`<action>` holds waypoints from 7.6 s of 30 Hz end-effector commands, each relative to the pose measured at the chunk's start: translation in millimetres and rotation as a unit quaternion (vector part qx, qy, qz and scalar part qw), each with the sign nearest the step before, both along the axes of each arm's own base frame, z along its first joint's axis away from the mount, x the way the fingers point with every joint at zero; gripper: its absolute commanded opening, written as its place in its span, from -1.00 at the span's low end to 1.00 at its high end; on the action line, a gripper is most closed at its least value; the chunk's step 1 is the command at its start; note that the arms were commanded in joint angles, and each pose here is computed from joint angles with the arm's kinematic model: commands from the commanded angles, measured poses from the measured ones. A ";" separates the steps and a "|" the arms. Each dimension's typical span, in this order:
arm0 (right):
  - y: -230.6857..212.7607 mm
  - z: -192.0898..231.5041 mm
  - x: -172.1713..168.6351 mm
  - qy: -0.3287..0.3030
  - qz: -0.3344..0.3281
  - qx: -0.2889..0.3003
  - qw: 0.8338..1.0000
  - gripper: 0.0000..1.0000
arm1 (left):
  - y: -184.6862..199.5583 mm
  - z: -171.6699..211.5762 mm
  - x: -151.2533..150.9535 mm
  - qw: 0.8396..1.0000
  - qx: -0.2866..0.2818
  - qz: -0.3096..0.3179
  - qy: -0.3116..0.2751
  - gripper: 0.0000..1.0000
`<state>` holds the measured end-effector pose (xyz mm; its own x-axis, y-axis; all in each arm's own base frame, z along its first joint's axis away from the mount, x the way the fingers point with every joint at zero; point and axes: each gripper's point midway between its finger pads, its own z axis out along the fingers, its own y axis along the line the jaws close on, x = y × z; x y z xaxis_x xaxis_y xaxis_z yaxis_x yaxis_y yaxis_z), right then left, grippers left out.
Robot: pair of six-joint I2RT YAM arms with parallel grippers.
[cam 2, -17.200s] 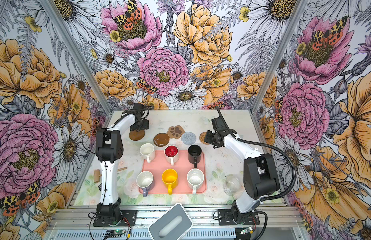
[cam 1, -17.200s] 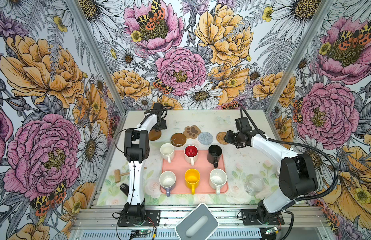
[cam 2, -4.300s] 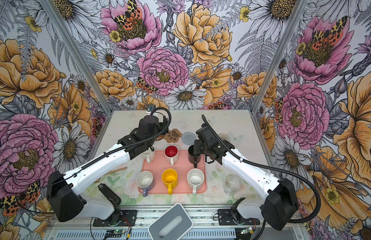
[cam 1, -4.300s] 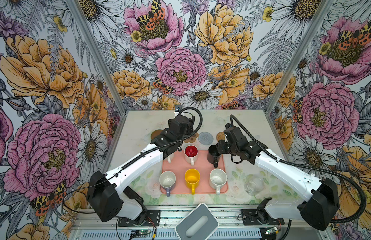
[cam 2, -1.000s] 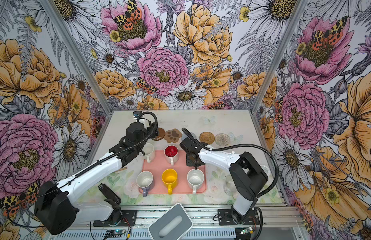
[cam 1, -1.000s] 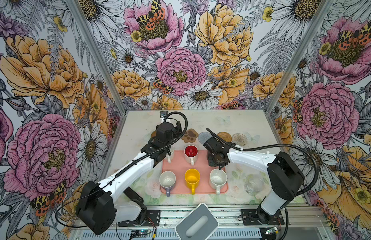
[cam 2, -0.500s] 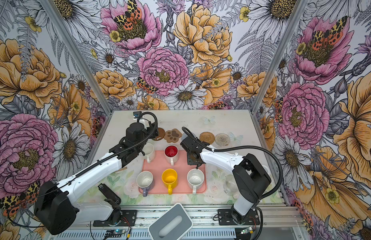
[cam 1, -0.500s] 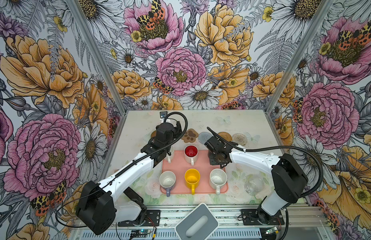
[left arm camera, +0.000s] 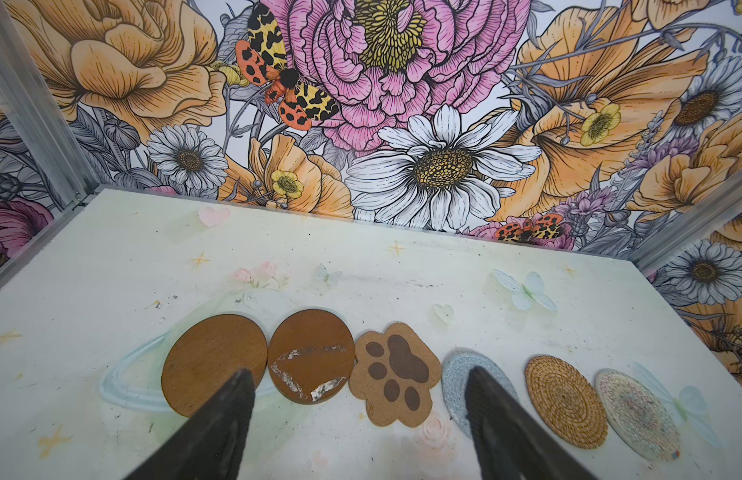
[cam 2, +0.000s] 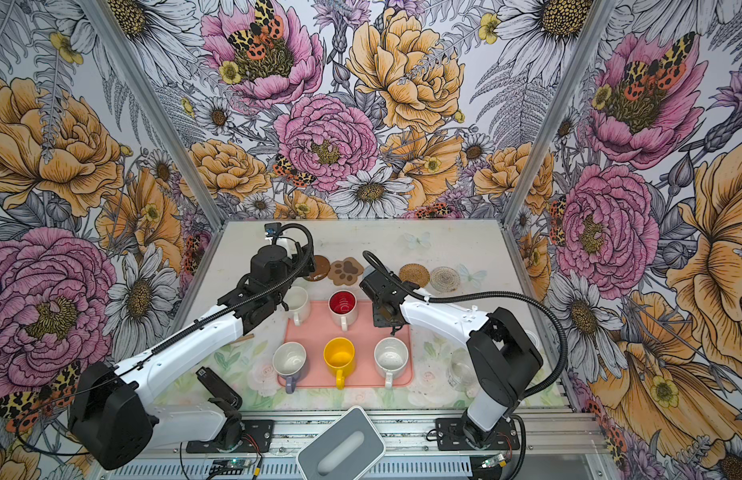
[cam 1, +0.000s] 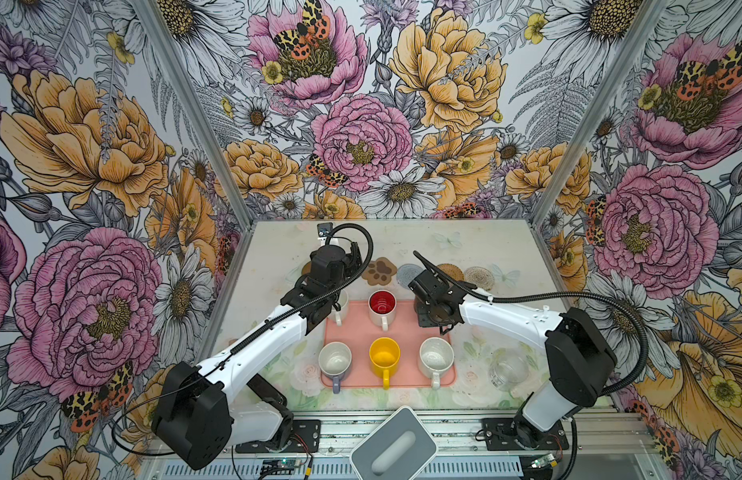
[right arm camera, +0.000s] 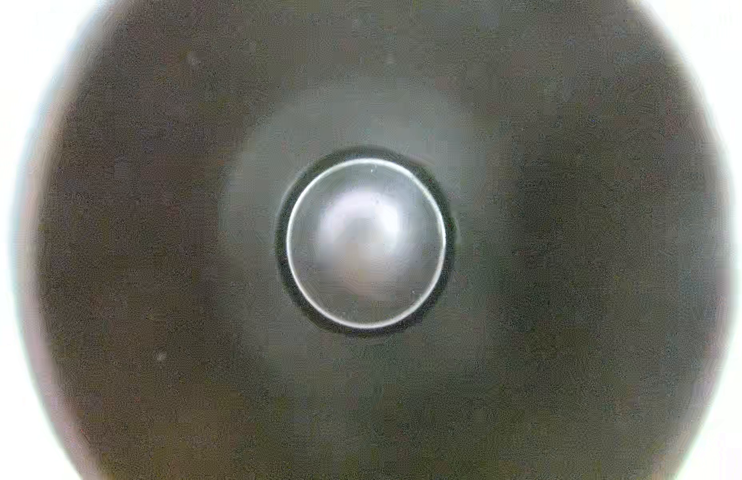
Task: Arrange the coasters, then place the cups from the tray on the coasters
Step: 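Lift the black mug off the tray with the right gripper, then carry the black mug with the right gripper toward the rattan coaster, then move the held black mug over the rattan coaster with the right gripper, then lower the black mug onto the beaded coaster and open the right gripper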
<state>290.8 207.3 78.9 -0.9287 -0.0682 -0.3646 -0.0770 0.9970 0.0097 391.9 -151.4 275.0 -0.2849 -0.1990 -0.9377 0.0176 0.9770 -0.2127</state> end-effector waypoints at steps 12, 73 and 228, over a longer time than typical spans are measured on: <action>8.1 52.2 19.3 -0.079 0.000 0.040 0.996 -1.00 | 1.5 0.8 -0.9 1.000 -0.013 -0.004 -0.005 0.62; -160.2 69.0 127.2 -0.099 -0.098 -0.035 0.990 -1.00 | 17.7 2.7 -4.0 1.000 -0.019 0.014 -0.008 0.62; -181.9 -3.3 113.5 -0.022 -0.139 -0.025 0.990 0.01 | 33.5 5.5 -5.3 0.999 -0.029 0.028 -0.012 0.62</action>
<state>403.2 29.5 45.7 -0.9271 0.1529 -0.3423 0.1804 0.9823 -0.0499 389.8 -121.7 276.6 -0.2609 -0.2410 -0.9348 -0.0350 0.9701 -0.2403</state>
